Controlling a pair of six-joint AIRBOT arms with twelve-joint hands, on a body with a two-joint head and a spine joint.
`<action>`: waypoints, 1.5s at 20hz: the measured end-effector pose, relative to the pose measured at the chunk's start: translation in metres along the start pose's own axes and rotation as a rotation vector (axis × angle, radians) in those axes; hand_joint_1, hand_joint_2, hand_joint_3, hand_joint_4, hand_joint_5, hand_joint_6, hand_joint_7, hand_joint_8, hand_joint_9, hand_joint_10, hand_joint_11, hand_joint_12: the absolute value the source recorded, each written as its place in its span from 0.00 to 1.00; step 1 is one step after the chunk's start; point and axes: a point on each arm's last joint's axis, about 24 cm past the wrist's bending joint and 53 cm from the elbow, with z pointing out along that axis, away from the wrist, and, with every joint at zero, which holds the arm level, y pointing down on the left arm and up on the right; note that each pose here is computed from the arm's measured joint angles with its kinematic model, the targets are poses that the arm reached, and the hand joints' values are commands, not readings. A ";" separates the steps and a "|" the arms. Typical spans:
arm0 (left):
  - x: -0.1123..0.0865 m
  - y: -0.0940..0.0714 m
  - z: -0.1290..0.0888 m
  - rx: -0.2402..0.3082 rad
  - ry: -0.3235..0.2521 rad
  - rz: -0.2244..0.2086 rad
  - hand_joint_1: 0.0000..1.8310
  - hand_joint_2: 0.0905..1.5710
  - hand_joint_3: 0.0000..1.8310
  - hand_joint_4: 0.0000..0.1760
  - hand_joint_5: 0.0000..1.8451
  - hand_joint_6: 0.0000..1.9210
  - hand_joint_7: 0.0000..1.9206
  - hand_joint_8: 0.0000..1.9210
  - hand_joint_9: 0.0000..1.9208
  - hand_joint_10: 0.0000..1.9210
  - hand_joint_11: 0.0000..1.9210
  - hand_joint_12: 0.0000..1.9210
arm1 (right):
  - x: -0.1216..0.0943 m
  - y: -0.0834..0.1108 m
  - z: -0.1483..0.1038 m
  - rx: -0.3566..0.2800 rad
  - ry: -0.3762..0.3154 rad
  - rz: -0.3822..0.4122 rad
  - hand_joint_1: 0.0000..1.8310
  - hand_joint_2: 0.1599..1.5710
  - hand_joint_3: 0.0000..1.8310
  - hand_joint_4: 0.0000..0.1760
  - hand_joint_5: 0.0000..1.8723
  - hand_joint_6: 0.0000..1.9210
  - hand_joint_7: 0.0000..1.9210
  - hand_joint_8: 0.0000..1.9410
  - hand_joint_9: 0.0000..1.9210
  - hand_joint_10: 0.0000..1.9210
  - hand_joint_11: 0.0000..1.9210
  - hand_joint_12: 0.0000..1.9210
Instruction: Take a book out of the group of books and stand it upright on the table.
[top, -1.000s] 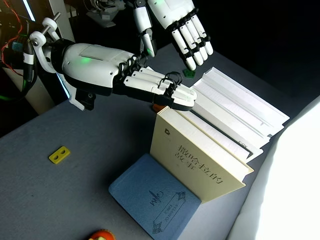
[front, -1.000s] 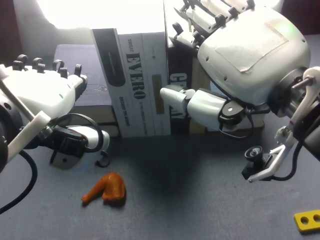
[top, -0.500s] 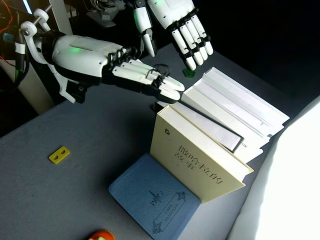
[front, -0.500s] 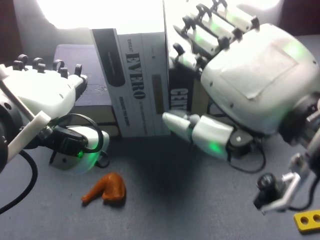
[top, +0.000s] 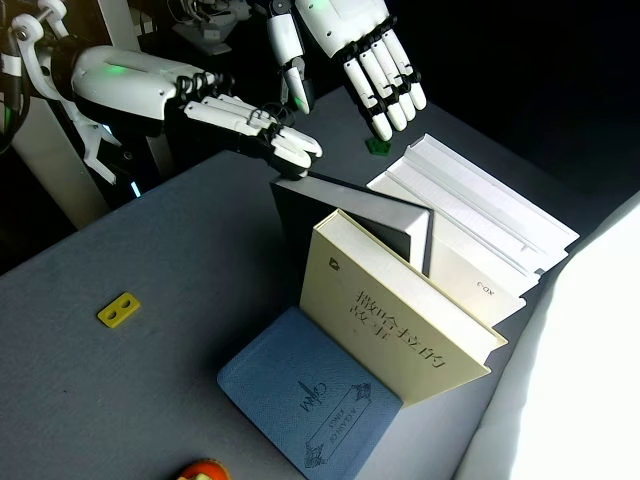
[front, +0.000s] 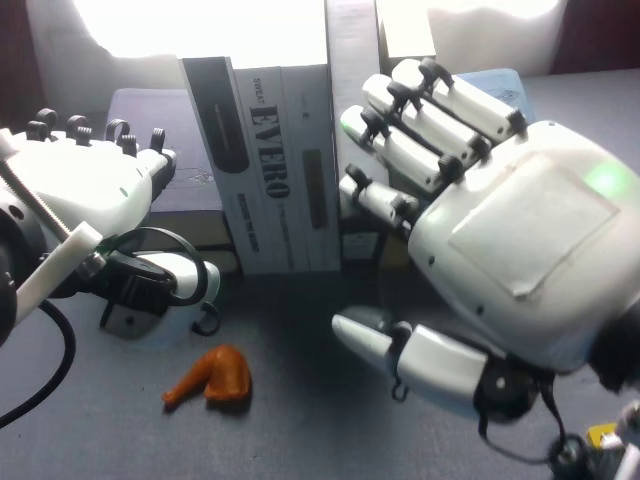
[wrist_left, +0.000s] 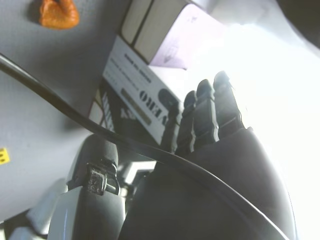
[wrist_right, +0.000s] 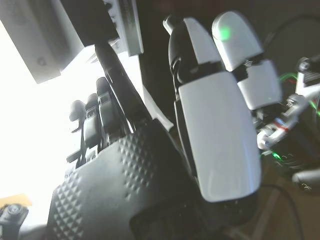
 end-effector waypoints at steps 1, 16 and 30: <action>0.000 0.000 0.000 -0.001 0.000 0.000 0.11 0.88 0.00 0.00 0.00 0.00 0.00 0.00 0.00 0.00 0.00 0.00 | 0.001 0.001 -0.001 -0.001 0.006 0.001 0.00 0.74 0.00 0.23 0.30 0.00 0.04 0.00 0.00 0.00 0.00 0.04; 0.000 0.000 0.000 -0.001 0.000 0.000 0.11 0.88 0.00 0.00 0.00 0.00 0.00 0.00 0.00 0.00 0.00 0.00 | 0.046 0.011 -0.014 -0.040 0.130 -0.021 0.00 0.75 0.00 0.18 0.29 0.00 0.04 0.00 0.00 0.00 0.00 0.03; 0.000 0.000 0.000 0.000 0.000 0.002 0.10 0.88 0.00 0.00 0.00 0.00 0.00 0.00 0.00 0.00 0.00 0.00 | 0.103 -0.005 -0.022 -0.019 0.260 -0.053 0.00 0.75 0.00 0.12 0.29 0.00 0.05 0.00 0.00 0.00 0.00 0.08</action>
